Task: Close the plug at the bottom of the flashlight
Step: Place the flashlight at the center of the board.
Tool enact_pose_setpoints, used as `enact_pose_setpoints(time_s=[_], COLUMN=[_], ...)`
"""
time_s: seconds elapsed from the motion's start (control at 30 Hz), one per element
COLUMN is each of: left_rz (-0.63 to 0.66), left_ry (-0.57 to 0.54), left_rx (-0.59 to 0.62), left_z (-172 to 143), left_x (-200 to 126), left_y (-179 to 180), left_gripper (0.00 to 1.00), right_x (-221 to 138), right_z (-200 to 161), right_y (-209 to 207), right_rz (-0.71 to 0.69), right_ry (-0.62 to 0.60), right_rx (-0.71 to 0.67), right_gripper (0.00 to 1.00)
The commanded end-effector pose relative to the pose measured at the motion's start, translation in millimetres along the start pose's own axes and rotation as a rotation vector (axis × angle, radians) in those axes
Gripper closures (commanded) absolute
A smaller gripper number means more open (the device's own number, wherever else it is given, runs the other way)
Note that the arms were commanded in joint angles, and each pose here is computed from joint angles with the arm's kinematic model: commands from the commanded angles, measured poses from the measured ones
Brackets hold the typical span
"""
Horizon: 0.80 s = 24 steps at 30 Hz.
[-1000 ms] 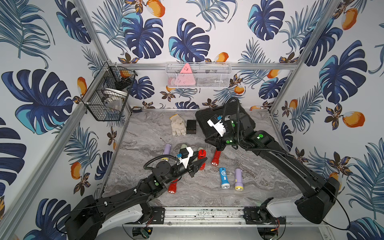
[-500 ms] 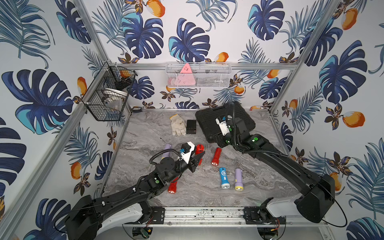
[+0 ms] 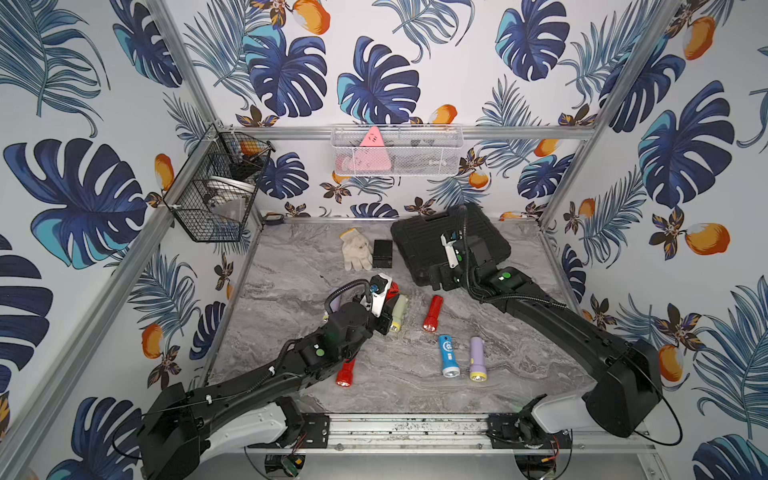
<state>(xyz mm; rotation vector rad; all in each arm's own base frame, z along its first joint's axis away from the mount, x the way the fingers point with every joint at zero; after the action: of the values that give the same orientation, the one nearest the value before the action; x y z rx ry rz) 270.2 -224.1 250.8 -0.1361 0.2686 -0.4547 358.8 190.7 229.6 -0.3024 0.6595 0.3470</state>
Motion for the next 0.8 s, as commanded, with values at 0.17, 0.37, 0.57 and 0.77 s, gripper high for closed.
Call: enact_pose_setpoints(time_s=[0.17, 0.37, 0.57, 0.77], left_rz=[0.116, 0.148, 0.239, 0.309], left_ry=[0.238, 0.457, 0.662, 0.860], left_rx=[-0.120, -0.227, -0.360, -0.417], left_z=[-22.4, -58.2, -111.2, -157.4], left_x=[-14.0, -33.4, -52.5, -58.3], left_y=[14.5, 15.9, 15.3, 1.0], left_gripper=[1.00, 1.00, 1.00, 1.00], right_x=[7.2, -6.6, -17.2, -20.2], right_z=[-7.4, -10.7, -7.1, -7.6], right_y=[-43.1, -63.0, -65.9, -60.5], right_rz=[0.027, 0.032, 0.025, 0.066], right_ry=[-0.068, -0.135, -0.166, -0.168], right_rx=[0.256, 0.321, 0.321, 0.332], right_gripper=[0.00, 0.00, 0.00, 0.00])
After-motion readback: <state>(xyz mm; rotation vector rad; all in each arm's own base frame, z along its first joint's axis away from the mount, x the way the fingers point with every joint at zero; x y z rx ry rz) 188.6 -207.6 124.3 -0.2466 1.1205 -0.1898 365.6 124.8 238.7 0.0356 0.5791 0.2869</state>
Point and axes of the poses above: each gripper's point midway between its finger pads, its own x axis out along the fingers, its own y axis along the line the jaws close on, z = x × y, the point moved 2 cm from there along -x, back along the fingers, and after that the axes turned 11 degrees about -x, right-handed, at the moved point
